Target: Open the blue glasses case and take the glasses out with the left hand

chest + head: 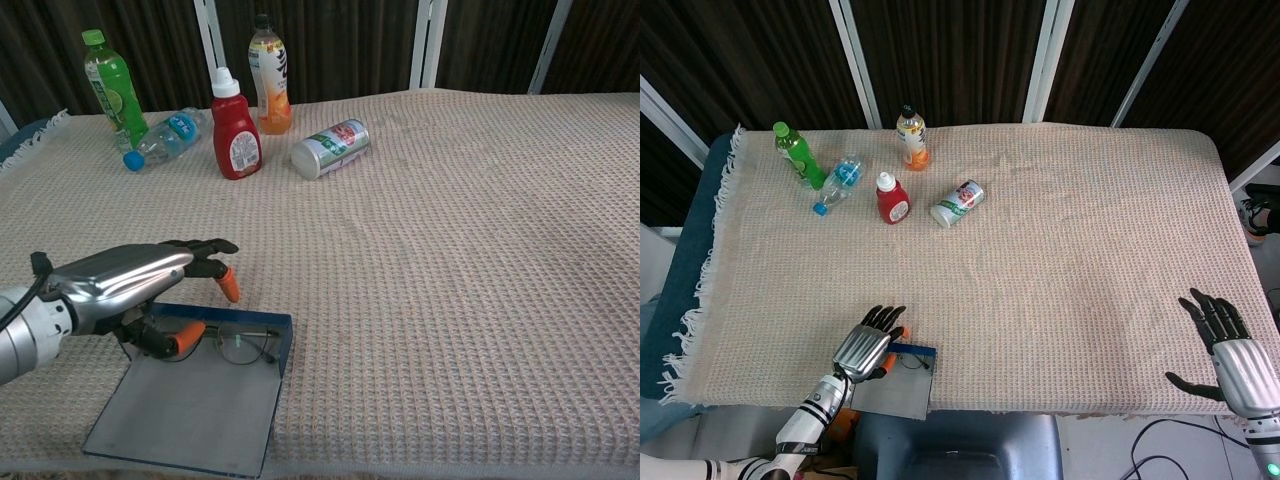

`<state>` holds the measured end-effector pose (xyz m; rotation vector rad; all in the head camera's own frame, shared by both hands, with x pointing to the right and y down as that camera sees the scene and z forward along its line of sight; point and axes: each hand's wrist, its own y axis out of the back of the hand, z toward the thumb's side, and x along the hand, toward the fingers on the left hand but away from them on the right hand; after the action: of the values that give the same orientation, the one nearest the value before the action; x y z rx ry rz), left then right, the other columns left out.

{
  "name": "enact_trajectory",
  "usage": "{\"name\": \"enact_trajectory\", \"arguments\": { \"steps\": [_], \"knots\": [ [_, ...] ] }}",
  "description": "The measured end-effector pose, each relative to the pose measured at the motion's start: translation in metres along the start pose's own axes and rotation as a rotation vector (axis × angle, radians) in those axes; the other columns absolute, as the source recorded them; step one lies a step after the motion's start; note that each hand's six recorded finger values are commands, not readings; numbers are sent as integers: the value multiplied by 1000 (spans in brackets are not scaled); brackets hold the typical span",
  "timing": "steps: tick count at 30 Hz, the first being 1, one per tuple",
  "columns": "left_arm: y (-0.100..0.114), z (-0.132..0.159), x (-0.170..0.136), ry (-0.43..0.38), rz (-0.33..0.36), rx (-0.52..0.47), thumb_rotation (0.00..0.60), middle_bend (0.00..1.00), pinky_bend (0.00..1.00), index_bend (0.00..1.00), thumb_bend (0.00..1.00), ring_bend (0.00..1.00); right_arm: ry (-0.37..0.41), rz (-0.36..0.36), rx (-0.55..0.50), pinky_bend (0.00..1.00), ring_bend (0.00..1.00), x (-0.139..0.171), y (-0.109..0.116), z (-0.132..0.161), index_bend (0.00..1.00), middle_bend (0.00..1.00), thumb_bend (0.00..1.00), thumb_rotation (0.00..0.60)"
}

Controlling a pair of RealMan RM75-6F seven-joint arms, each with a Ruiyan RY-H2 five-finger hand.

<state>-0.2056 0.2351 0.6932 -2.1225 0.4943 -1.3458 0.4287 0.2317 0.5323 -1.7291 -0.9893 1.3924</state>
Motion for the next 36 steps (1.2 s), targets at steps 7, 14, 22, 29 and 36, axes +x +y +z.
{"name": "enact_trajectory", "arguments": {
  "steps": [7, 14, 22, 29, 36],
  "knots": [
    [-3, -2, 2, 7, -6, 3, 600, 0, 0, 373, 462, 0, -2, -2, -1, 0, 0, 0, 0, 0, 0, 0, 151, 600],
    [-3, -1, 2, 7, -5, -4, 600, 0, 0, 393, 463, 0, -4, 0, 1, 0, 0, 0, 0, 0, 0, 0, 151, 600],
    [-3, -2, 4, 10, -5, -7, 600, 0, 0, 426, 462, 0, -4, -4, -2, 0, 0, 0, 1, -1, 0, 0, 151, 600],
    [-3, -2, 5, 11, -3, -10, 600, 0, 0, 460, 463, 0, -3, -3, -2, 0, 0, 0, 1, -1, 0, 0, 151, 600],
    [0, 0, 5, 7, 7, -25, 600, 0, 0, 463, 464, 0, -4, -3, -1, 0, 0, 0, 1, -1, 0, 0, 151, 600]
  ]
}}
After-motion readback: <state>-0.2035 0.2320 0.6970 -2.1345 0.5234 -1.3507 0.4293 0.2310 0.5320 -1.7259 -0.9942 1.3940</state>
